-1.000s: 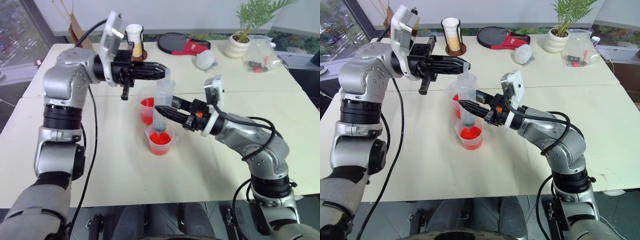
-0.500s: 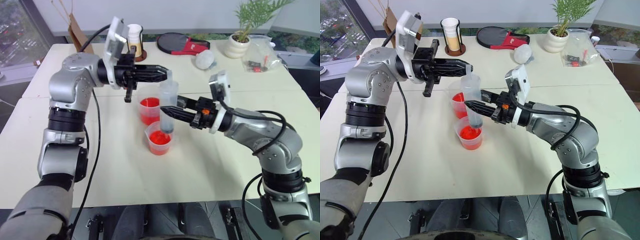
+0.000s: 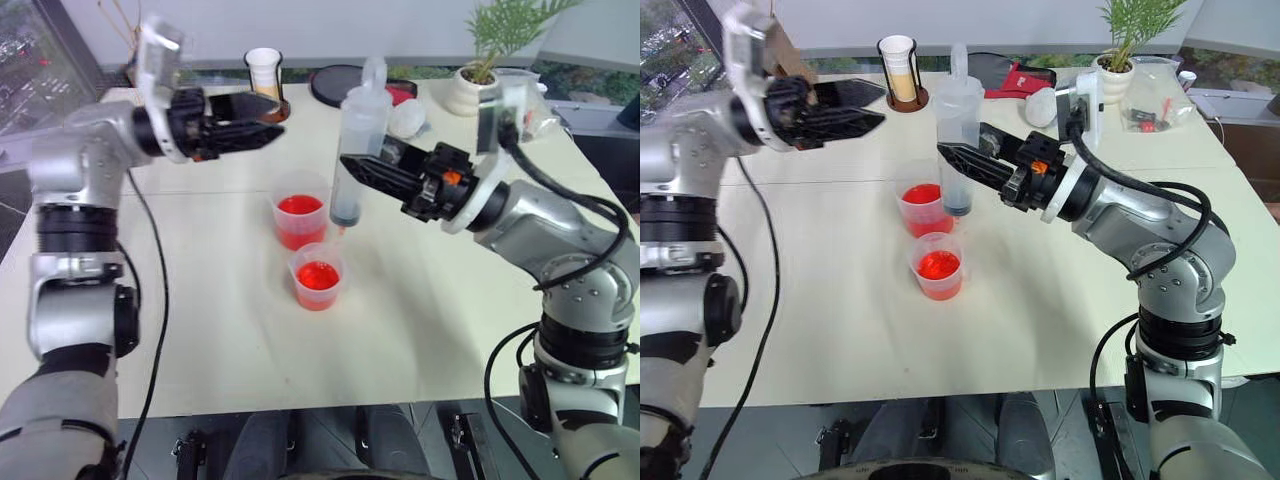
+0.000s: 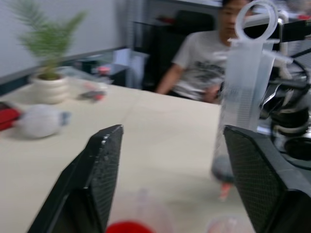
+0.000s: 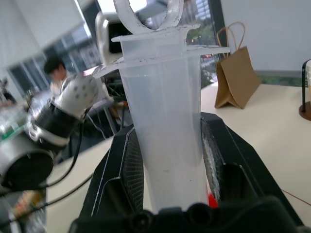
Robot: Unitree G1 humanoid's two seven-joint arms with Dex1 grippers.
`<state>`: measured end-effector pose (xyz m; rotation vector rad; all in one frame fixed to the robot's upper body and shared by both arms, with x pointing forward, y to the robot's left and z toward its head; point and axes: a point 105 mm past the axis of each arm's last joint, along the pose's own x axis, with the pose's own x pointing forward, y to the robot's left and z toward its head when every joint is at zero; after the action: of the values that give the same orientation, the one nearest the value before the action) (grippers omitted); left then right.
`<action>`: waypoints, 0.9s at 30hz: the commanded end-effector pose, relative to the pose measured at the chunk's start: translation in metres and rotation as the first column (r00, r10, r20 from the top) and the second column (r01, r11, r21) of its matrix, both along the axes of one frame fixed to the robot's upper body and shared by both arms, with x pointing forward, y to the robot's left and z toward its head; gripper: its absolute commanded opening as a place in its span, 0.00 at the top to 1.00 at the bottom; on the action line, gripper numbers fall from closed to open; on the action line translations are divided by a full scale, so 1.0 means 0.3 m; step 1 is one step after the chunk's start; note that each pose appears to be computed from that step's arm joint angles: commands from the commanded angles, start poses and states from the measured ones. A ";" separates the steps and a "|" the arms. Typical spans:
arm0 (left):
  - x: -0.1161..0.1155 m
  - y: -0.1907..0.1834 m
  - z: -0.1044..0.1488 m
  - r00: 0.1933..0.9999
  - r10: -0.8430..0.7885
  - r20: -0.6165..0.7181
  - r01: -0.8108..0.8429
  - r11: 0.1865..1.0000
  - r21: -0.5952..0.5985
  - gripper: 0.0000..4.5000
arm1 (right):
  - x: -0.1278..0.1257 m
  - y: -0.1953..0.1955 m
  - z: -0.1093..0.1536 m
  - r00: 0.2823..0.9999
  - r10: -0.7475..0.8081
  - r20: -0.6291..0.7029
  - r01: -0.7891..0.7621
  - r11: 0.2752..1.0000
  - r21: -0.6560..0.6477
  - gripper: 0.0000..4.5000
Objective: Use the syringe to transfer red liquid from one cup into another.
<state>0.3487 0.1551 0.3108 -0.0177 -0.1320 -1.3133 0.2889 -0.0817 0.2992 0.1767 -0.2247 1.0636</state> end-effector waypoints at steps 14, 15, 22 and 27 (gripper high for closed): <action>-0.204 -0.184 -0.163 0.991 -0.095 0.094 0.066 0.961 0.269 0.24 | 0.225 -0.469 -0.262 0.410 -0.520 -0.749 0.289 0.853 -0.434 0.70; -0.201 -0.188 -0.190 0.991 -0.092 0.097 0.058 0.950 0.306 0.24 | 0.233 -0.469 -0.280 0.386 -0.532 -0.753 0.289 0.845 -0.449 0.70; -0.200 -0.215 -0.295 0.992 -0.089 0.092 0.047 0.920 0.390 0.23 | 0.272 -0.477 -0.390 0.262 -0.625 -0.735 0.286 0.778 -0.560 0.60; -0.198 -0.213 -0.278 0.993 -0.073 0.089 0.037 0.933 0.358 0.23 | 0.281 -0.457 -0.408 0.264 -0.628 -0.732 0.260 0.777 -0.573 0.02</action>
<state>0.2922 0.0919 0.2125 0.3489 0.0906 -1.3802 0.3675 -0.2204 0.1593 0.3387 0.9663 0.2378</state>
